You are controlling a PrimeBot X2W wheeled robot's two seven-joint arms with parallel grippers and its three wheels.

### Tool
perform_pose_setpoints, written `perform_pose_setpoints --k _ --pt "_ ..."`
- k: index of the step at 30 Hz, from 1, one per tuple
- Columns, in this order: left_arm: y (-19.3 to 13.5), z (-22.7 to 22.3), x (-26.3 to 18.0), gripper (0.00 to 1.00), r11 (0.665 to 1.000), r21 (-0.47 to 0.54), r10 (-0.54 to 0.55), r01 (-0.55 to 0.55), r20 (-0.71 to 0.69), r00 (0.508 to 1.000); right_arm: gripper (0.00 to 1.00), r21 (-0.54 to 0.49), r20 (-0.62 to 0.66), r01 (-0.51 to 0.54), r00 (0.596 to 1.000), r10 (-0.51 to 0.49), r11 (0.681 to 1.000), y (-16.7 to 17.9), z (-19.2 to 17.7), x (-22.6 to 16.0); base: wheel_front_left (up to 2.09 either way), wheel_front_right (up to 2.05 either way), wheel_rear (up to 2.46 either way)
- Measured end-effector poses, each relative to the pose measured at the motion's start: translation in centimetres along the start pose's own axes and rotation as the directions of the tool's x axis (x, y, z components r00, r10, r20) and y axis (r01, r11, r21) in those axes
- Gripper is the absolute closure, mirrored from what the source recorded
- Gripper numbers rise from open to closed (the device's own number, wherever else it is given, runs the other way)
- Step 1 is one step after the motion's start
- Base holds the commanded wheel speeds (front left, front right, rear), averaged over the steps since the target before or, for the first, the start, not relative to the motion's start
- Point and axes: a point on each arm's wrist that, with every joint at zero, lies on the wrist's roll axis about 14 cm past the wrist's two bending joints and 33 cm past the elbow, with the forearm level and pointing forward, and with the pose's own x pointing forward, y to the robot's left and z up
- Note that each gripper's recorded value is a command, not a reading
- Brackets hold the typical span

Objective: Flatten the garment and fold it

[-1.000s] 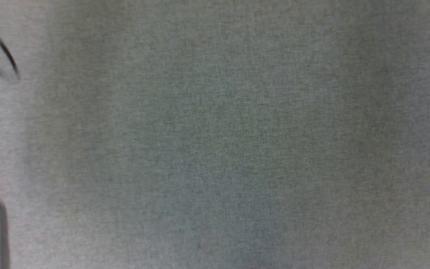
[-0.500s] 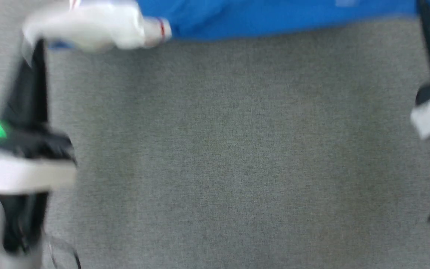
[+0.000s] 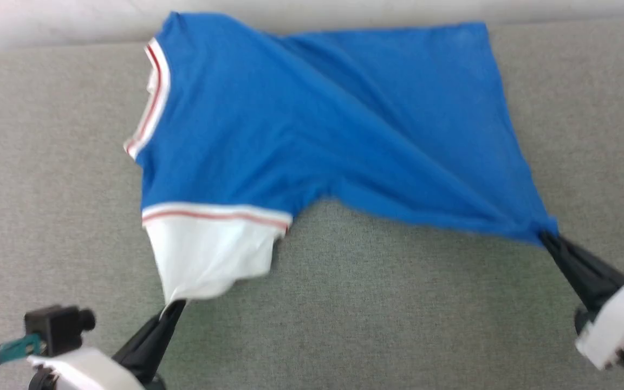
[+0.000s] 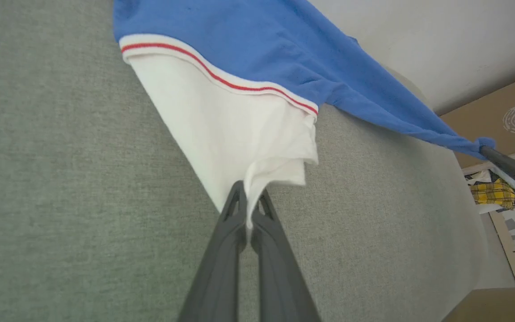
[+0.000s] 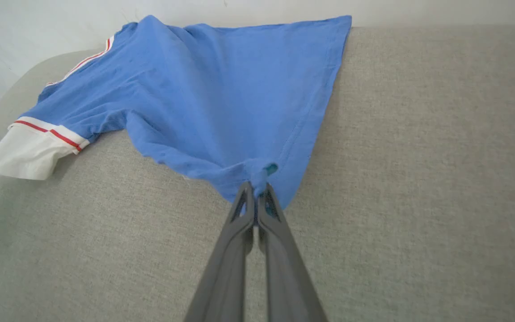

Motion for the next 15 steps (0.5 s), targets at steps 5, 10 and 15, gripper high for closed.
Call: perform_pose_setpoints --k 5,10,15 --pt "1.3 -0.5 -3.1 1.0 0.996 -0.06 0.066 -0.068 -0.035 0.997 1.0 -0.001 -0.064 0.031 0.997 -0.031 1.0 -1.0 -1.7 -2.7 0.0 0.0 0.0" --pt "0.9 -1.6 -6.4 1.0 0.987 -0.129 0.085 -0.095 -0.081 0.993 1.0 0.071 -0.167 0.063 0.985 -0.05 0.995 -1.2 -4.7 -5.6 0.0 0.0 0.0" --pt "0.3 -2.3 -8.9 1.0 0.975 -0.198 0.082 -0.098 -0.088 0.993 1.0 0.155 -0.319 0.113 0.946 -0.059 0.981 -1.0 -9.0 -8.6 0.0 0.0 0.0"
